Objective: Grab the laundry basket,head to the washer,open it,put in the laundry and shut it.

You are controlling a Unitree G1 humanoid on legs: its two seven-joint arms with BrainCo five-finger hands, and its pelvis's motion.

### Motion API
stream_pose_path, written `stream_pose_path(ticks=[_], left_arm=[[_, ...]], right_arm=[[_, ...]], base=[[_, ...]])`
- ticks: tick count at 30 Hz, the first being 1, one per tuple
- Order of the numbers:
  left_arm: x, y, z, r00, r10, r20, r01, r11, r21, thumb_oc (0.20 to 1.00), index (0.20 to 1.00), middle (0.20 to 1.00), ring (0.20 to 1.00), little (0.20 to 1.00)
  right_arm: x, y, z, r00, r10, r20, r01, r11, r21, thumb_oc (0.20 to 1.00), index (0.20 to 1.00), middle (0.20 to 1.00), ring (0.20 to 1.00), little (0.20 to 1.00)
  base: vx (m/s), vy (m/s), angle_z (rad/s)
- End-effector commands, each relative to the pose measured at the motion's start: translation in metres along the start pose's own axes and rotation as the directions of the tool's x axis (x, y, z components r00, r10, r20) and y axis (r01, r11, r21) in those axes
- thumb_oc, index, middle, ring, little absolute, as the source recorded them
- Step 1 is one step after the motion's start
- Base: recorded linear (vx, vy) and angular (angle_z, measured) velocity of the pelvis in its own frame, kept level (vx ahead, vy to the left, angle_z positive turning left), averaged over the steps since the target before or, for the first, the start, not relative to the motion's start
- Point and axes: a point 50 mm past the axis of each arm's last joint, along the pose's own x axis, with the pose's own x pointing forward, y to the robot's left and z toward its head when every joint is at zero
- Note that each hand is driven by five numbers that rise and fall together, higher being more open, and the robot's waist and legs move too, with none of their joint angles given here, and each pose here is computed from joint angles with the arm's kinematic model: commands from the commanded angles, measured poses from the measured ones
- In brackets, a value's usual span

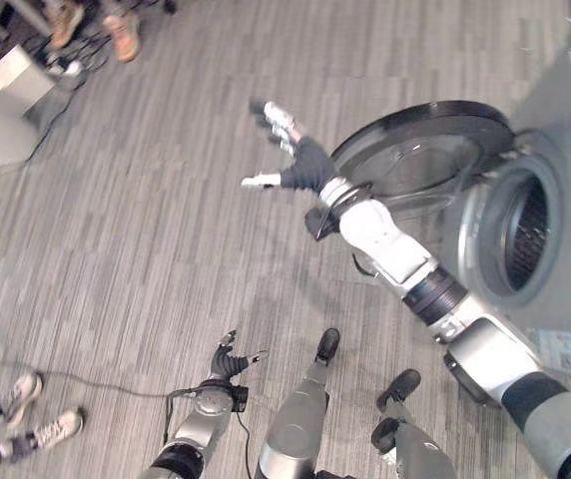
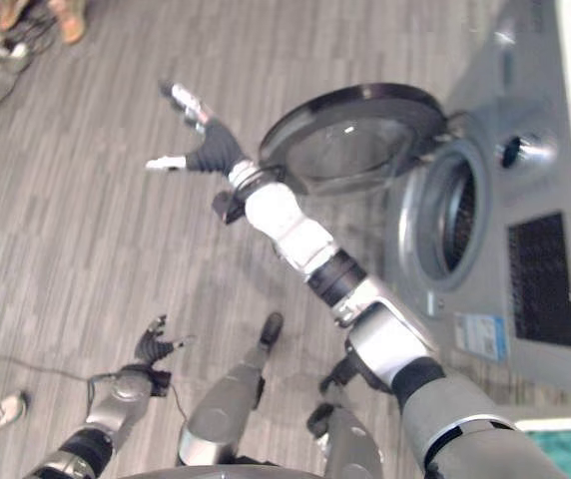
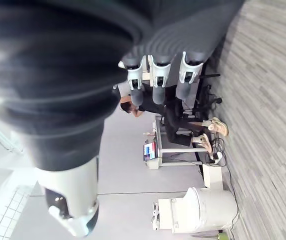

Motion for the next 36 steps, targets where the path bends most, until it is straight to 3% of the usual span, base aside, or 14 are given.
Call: stream_pose_path(ticks=[1,8,9,10,11,14,16,18,21,23,27,36], left_arm=[[-0.001,0.021,-0.001,0.999,0.046,0.007,-0.046,0.998,0.03,1.0,1.0,1.0,1.0,1.0],[-0.003,0.012,0.016,0.996,0.031,0.089,-0.035,0.998,0.045,1.0,1.0,1.0,1.0,1.0],[-0.003,0.012,0.016,0.996,0.031,0.089,-0.035,0.998,0.045,1.0,1.0,1.0,1.0,1.0],[0.001,0.011,0.034,0.988,0.026,0.153,-0.036,0.997,0.068,1.0,1.0,1.0,1.0,1.0],[0.001,0.011,0.034,0.988,0.025,0.153,-0.036,0.997,0.068,1.0,1.0,1.0,1.0,1.0],[0.008,0.008,0.085,0.948,0.019,0.319,-0.065,0.989,0.134,1.0,1.0,1.0,1.0,1.0],[0.016,0.015,0.133,0.894,0.06,0.444,-0.161,0.968,0.194,1.0,1.0,1.0,1.0,1.0],[0.019,0.058,0.216,0.776,0.169,0.608,-0.397,0.88,0.262,1.0,1.0,1.0,1.0,1.0],[0.008,0.125,0.27,0.699,0.285,0.656,-0.631,0.678,0.378,1.0,1.0,1.0,1.0,1.0],[0.003,0.149,0.277,0.687,0.345,0.64,-0.676,0.626,0.388,1.0,1.0,1.0,1.0,1.0],[-0.004,0.19,0.266,0.673,0.492,0.553,-0.718,0.613,0.328,1.0,1.0,1.0,1.0,1.0],[-0.007,0.228,0.199,0.685,0.635,0.357,-0.728,0.613,0.306,1.0,1.0,1.0,1.0,1.0]], right_arm=[[-0.033,0.001,-0.038,0.993,-0.026,-0.117,0.032,0.998,0.045,1.0,1.0,1.0,1.0,1.0],[-0.136,-0.002,-0.098,0.934,-0.002,-0.357,0.009,1.0,0.019,1.0,1.0,1.0,1.0,1.0],[-0.136,-0.002,-0.098,0.934,-0.002,-0.357,0.009,1.0,0.019,1.0,1.0,1.0,1.0,1.0],[-0.164,-0.007,-0.112,0.9,-0.009,-0.436,-0.001,1.0,-0.023,1.0,1.0,1.0,1.0,1.0],[-0.165,-0.007,-0.112,0.9,-0.01,-0.437,-0.001,1.0,-0.023,1.0,1.0,1.0,1.0,1.0],[-0.214,-0.011,-0.137,0.804,-0.037,-0.593,-0.019,0.996,-0.089,1.0,1.0,1.0,1.0,1.0],[-0.245,-0.014,-0.153,0.723,-0.074,-0.687,-0.002,0.994,-0.109,1.0,1.0,1.0,1.0,1.0],[-0.255,-0.028,-0.153,0.706,-0.125,-0.697,0.023,0.988,-0.154,1.0,1.0,1.0,1.0,1.0],[-0.253,-0.05,-0.138,0.754,-0.165,-0.636,0.051,0.98,-0.194,1.0,1.0,1.0,1.0,1.0],[-0.248,-0.057,-0.132,0.777,-0.17,-0.606,0.052,0.977,-0.208,1.0,1.0,1.0,1.0,1.0],[-0.24,-0.068,-0.125,0.796,-0.211,-0.567,0.094,0.969,-0.229,1.0,1.0,1.0,1.0,1.0],[-0.249,-0.065,-0.128,0.78,-0.249,-0.574,0.159,0.966,-0.203,1.0,1.0,1.0,1.0,1.0]], base=[[0.0,0.0,0.0],[0.03,0.022,-0.35],[0.04,0.029,-0.66],[0.02,0.018,-0.73],[0.03,0.028,-0.8],[0.03,0.041,-0.71],[-0.02,0.023,-0.74],[-0.06,-0.008,-0.86],[-0.06,0.01,-0.76],[0.01,0.015,-0.58],[0.05,-0.01,-0.26],[0.04,0.012,0.09]])
